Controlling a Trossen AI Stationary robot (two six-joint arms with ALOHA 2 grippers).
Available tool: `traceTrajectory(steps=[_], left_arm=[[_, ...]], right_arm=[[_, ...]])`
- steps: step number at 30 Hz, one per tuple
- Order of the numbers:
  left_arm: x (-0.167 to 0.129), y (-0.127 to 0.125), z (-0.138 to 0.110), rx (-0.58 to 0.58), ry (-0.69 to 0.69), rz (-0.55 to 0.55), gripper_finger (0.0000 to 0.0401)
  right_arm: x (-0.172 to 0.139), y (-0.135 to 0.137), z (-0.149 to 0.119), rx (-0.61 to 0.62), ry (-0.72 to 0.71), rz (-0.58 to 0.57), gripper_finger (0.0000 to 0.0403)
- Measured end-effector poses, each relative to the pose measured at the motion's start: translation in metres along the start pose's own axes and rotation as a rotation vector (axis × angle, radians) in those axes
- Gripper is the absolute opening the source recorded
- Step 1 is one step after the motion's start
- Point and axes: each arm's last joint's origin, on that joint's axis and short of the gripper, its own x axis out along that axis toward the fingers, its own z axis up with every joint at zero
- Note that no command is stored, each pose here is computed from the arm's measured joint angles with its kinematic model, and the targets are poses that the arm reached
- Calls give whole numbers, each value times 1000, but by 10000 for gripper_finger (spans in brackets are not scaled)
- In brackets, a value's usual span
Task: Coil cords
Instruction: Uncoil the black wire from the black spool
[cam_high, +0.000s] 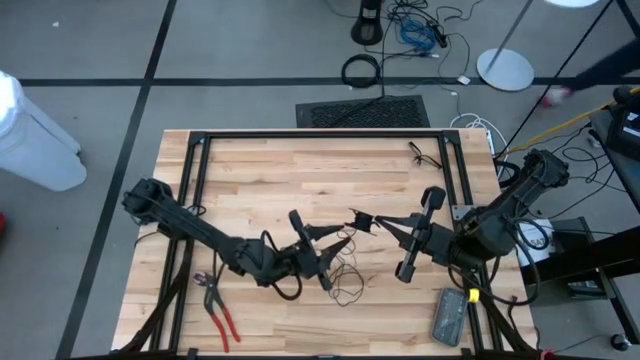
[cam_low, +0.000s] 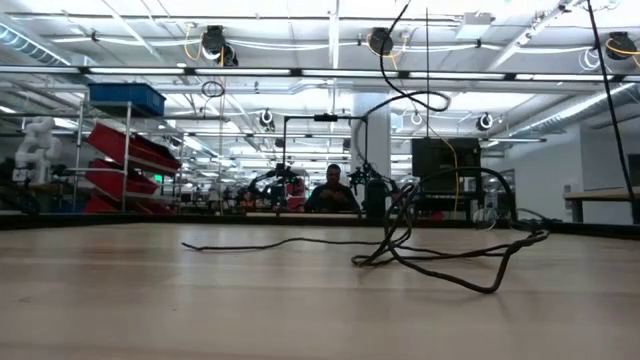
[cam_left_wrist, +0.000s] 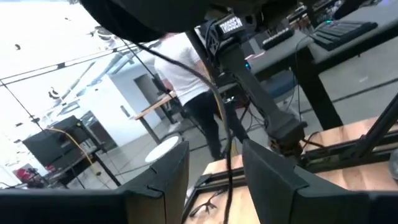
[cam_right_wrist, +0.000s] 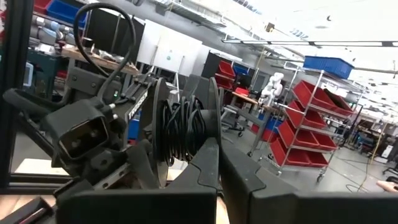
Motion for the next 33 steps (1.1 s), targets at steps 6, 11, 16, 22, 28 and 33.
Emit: traceTrajectory(steps=[6,11,16,22,28,33], left_arm=[[7,-2,-7,-32,7,12,156],[9,-1,-8,-69,10,18,151],[9,0,-8,-73,5,23,103],[6,0,-5,-28,21,49,9],[-4,-1,3,75,47,107,4],[-19,5,17,134,61,142,3]], right_arm=[[1,0,0,0,-10,14,0],[1,0,-1,7,-7,21,0],[1,1,-1,4,-5,22,0],[1,1,-2,-1,-2,22,0],[1,1,-2,-10,4,23,0],[1,1,-3,-10,5,21,0]])
